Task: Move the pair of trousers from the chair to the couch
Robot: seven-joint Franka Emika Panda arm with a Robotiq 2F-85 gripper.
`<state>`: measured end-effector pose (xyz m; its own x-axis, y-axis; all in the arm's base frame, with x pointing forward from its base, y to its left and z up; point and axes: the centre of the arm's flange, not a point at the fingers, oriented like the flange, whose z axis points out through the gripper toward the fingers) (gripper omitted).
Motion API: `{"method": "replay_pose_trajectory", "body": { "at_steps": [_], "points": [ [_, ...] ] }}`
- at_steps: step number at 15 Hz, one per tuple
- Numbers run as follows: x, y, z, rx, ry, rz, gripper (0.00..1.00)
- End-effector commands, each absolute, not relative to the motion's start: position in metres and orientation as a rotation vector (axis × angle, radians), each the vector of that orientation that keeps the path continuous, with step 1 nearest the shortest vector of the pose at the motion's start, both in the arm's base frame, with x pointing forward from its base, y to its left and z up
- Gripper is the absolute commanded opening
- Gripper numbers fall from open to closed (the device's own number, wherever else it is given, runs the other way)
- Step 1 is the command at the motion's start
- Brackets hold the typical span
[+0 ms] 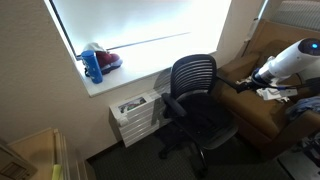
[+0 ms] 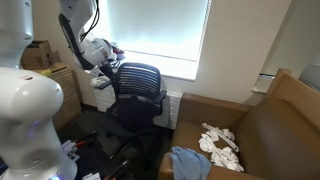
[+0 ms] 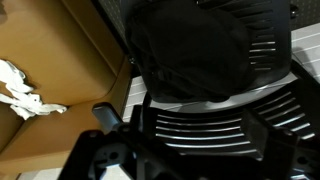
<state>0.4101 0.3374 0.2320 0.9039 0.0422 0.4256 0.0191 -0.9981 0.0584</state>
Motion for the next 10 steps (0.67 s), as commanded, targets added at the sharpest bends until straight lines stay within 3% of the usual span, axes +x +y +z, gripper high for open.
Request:
{"method": "replay_pose_trajectory", "body": {
  "at_steps": [1, 10],
  "points": [
    [0.406, 0.343, 0.226, 2.995, 0.085, 0.69, 1.0],
    [0.412, 0.351, 0.196, 2.936, 0.085, 0.762, 1.0]
  ]
}}
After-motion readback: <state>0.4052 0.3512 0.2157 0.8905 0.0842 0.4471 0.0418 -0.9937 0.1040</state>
